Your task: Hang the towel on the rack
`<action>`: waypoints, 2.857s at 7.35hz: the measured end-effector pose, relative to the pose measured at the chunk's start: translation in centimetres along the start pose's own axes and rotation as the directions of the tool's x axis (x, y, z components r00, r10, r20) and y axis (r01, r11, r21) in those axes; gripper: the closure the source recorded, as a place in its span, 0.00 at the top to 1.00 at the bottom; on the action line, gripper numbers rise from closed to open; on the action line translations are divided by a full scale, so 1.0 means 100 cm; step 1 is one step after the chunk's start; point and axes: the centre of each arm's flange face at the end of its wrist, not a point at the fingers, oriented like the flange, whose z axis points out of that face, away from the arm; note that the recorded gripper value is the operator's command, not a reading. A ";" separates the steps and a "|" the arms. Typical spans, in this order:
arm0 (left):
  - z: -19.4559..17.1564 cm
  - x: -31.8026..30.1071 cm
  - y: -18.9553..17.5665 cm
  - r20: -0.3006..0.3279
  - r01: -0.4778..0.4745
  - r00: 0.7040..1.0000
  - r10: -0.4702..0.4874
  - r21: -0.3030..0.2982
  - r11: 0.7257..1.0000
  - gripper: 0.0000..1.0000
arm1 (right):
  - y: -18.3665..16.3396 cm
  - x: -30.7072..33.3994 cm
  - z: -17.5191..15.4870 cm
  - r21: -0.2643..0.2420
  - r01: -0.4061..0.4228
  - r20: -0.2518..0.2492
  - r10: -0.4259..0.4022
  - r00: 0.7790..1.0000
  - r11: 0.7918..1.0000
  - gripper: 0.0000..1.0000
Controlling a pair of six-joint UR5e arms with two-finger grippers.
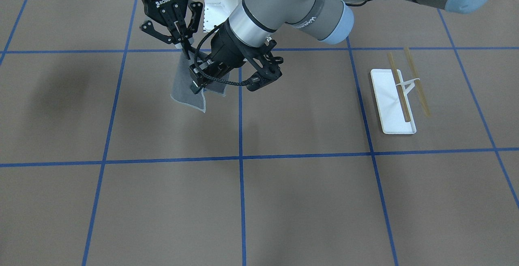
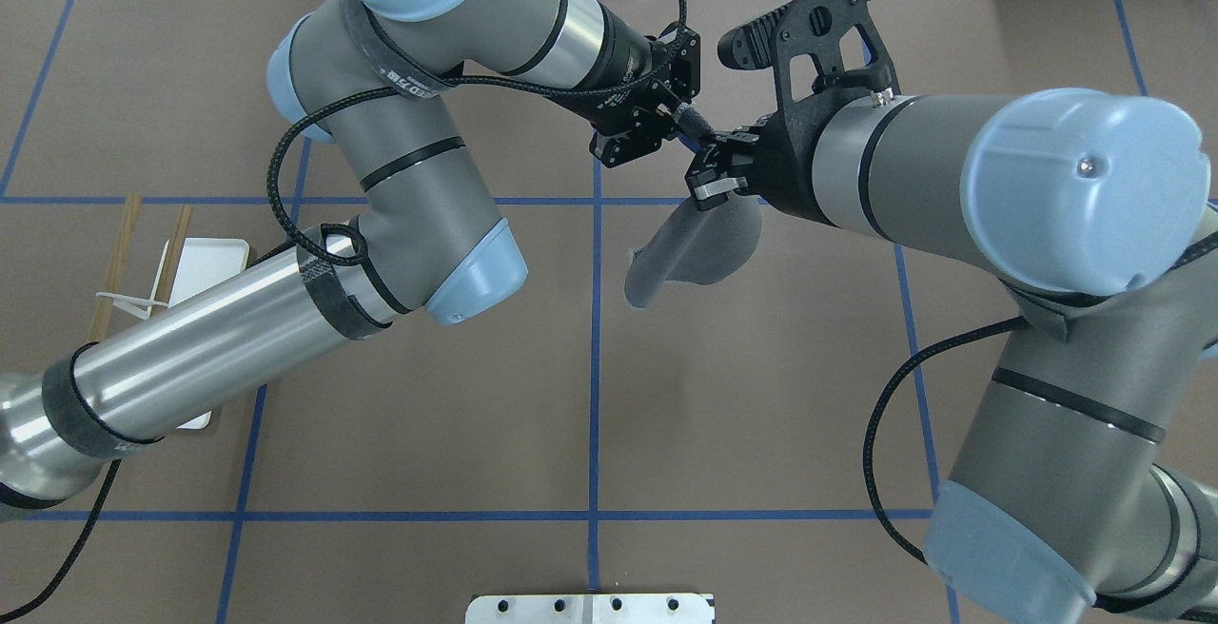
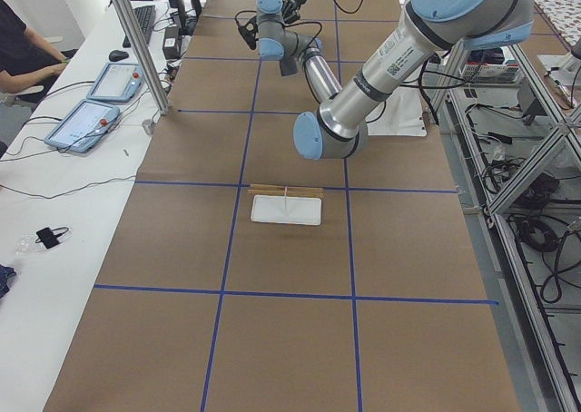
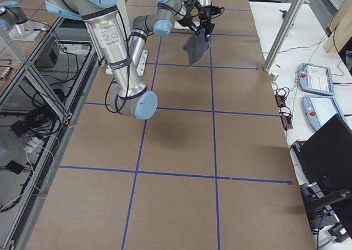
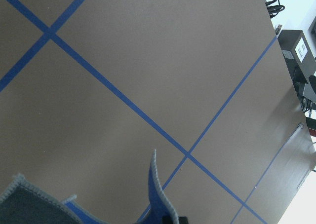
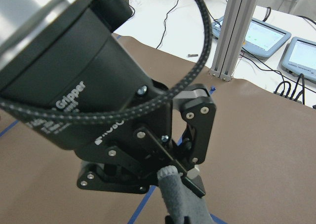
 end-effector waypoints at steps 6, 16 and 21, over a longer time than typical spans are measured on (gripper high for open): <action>-0.007 -0.012 -0.031 0.013 0.032 0.999 -0.033 0.040 0.999 0.00 | 0.057 0.055 -0.055 -0.068 0.012 -0.031 -0.014 0.999 0.998 1.00; -0.261 -0.221 -0.229 0.028 0.215 0.973 -0.229 0.250 0.944 0.00 | 0.085 0.391 -0.090 -0.583 -0.397 -0.311 0.256 0.915 0.709 1.00; -0.303 -0.328 -0.241 0.059 0.325 0.928 -0.367 0.352 0.878 0.00 | 0.091 0.405 -0.091 -0.585 -0.438 -0.298 0.321 0.899 0.683 1.00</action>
